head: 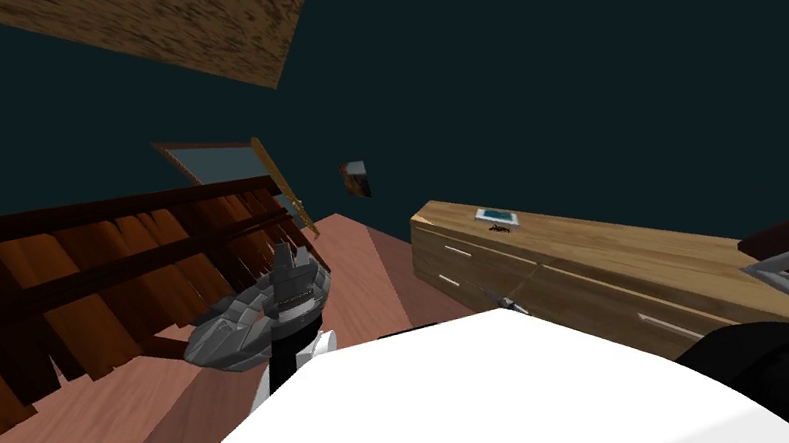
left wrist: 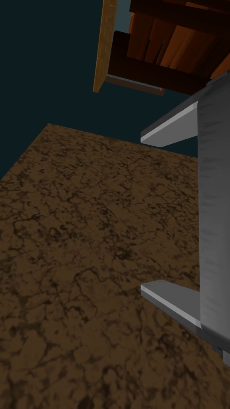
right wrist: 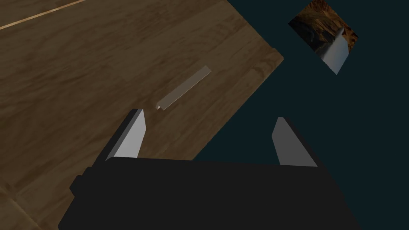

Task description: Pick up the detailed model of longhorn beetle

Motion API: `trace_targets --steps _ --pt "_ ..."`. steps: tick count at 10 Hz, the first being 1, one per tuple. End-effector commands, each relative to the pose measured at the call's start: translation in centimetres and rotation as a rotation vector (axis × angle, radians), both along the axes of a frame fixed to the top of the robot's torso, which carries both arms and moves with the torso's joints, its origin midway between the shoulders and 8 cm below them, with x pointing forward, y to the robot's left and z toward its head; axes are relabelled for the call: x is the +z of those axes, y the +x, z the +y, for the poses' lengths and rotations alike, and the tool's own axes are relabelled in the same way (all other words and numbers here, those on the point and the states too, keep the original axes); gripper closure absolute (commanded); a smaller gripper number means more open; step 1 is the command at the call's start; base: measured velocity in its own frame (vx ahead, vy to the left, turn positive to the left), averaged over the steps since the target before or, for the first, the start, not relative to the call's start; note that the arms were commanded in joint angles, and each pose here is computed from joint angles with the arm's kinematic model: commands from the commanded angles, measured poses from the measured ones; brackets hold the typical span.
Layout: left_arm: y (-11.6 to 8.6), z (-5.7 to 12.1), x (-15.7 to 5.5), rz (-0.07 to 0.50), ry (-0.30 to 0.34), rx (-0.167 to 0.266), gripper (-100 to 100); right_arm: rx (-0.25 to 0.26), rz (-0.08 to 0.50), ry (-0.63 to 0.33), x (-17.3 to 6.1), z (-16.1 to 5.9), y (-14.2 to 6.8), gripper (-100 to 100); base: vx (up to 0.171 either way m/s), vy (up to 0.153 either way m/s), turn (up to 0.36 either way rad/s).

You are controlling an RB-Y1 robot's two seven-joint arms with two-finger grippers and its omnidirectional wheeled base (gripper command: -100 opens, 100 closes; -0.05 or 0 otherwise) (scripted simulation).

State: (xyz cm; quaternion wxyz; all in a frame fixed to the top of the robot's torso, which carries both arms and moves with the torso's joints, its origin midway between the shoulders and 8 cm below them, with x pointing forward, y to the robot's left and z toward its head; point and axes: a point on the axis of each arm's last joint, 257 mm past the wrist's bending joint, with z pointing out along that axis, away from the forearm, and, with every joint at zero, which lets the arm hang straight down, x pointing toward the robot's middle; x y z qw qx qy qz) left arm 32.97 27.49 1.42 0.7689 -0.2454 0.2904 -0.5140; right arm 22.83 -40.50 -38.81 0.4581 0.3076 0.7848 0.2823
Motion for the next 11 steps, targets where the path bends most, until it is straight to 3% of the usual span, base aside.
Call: trace_targets --steps 1,2,3,4,6,8,9,10,11 --pt "0.0 0.0 0.0 0.0 0.0 0.0 0 0.033 0.072 -0.058 -1.8 -1.5 -2.3 -100 0.069 0.11 0.069" --pt "0.0 0.0 0.0 0.0 0.0 0.0 0 0.027 0.091 -0.071 -2.3 -2.3 -2.9 -100 0.058 0.098 0.017" --pt "0.0 0.0 0.0 0.0 0.0 0.0 0 0.05 0.161 -0.12 -3.8 -3.7 -5.7 -100 0.1 0.099 0.045" --pt "0.0 0.0 0.0 0.0 0.0 0.0 0 0.051 0.175 -0.135 -4.0 -4.5 -6.1 -100 0.08 0.077 0.021" --pt "0.0 0.0 0.0 0.0 0.0 0.0 0 0.115 0.308 -0.238 -5.8 -7.5 -11.6 -100 0.116 0.1 0.083" --pt "0.0 0.0 0.0 0.0 0.0 0.0 0 0.114 0.333 -0.262 -5.9 -8.9 -12.3 -100 0.085 0.074 0.003" --pt "0.0 0.0 0.0 0.0 0.0 0.0 0 0.153 0.399 -0.316 -6.2 -10.6 -15.0 -100 0.076 0.055 0.061" --pt "0.0 0.0 0.0 0.0 0.0 0.0 0 0.15 0.41 -0.326 -6.2 -11.2 -15.4 -100 0.079 0.062 0.038" --pt "0.0 0.0 0.0 0.0 0.0 0.0 0 0.184 0.48 -0.38 -6.3 -13.3 -18.3 -100 0.102 0.083 0.058"
